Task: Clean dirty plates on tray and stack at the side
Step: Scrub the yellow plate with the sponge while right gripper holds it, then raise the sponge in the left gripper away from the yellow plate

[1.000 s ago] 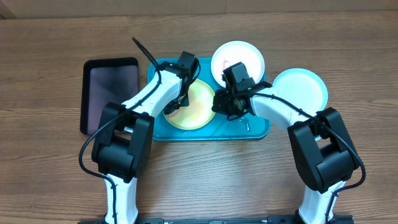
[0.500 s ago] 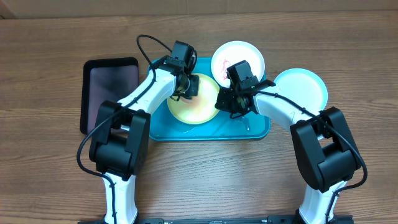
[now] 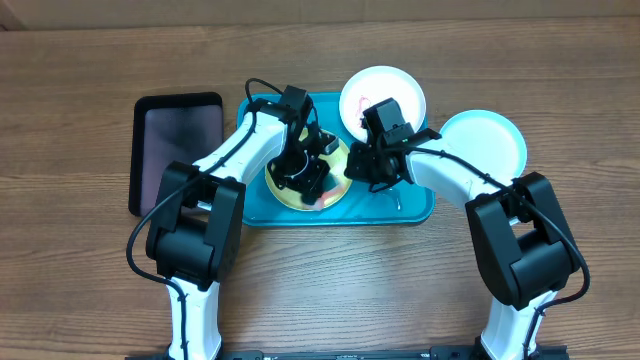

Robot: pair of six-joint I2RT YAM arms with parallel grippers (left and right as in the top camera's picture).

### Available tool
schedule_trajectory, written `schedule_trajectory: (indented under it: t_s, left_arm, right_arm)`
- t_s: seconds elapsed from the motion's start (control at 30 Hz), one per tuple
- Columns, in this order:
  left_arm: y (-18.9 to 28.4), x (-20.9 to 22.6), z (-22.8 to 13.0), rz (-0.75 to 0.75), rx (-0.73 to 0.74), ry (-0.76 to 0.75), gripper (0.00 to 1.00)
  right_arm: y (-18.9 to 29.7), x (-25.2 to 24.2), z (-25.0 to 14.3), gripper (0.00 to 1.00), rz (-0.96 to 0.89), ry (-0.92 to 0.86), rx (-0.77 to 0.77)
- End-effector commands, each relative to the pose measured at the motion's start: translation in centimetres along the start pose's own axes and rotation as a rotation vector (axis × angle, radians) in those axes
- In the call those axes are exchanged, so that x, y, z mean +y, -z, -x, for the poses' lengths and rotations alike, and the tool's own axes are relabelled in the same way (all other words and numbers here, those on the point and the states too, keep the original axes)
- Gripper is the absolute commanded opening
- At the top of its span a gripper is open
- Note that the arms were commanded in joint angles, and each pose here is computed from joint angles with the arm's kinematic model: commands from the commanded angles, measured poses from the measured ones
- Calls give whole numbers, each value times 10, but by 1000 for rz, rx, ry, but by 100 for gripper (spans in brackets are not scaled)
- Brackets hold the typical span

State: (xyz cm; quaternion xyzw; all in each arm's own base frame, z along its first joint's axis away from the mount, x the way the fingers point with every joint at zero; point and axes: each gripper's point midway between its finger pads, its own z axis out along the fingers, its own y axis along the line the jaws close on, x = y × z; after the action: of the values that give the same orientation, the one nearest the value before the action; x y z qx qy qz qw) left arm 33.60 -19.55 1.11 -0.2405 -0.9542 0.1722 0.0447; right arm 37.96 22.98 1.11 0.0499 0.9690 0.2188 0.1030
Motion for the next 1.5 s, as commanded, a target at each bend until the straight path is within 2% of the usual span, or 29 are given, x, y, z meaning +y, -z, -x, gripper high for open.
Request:
schedule_trajectory:
  t_s: [0.0,0.1,0.17,0.3,0.43,0.6,0.67,0.77,0.87,0.97,1.03,1.13,1.27,1.47]
  left_arm:
    - [2,62,-20,356,85,116,4]
    - [25,104,-25,644,50,278,4]
    - [38,119,-26,768,3,377,4]
    - [51,133,-16,871,-118,502,4]
    - [51,134,10,838,-241,528,4]
    - [40,117,59,637,-405,508,4]
    - [32,100,75,523,-425,434,4]
    - [16,59,92,303,-409,241,4]
    - [6,19,93,111,-371,58,4]
    - [1,1,82,13,-319,11,4]
    - [-2,-2,71,-6,-274,42,4]
    - [-5,1,57,-13,-218,164,4]
    - [13,10,50,13,-198,288,4]
    - [93,44,46,304,-314,533,4]
  right_arm:
    - [-2,1,2,4,-6,6,-5]
    - [-2,1,2,4,-6,6,-5]
    - [-2,1,2,4,-6,6,-5]
    - [-2,1,2,4,-6,6,-5]
    - [-2,1,2,4,-6,6,-5]
    - [-2,1,2,4,-6,6,-5]
    - [-2,1,2,4,-6,6,-5]
    - [-2,1,2,4,-6,6,-5]
    - [-2,1,2,4,-6,6,-5]
    - [-2,1,2,4,-6,6,-5]
    - [-2,1,2,4,-6,6,-5]
    - [-2,1,2,4,-6,6,-5]
    - [-2,1,2,4,-6,6,-4]
    - [-2,2,1,4,1,22,0]
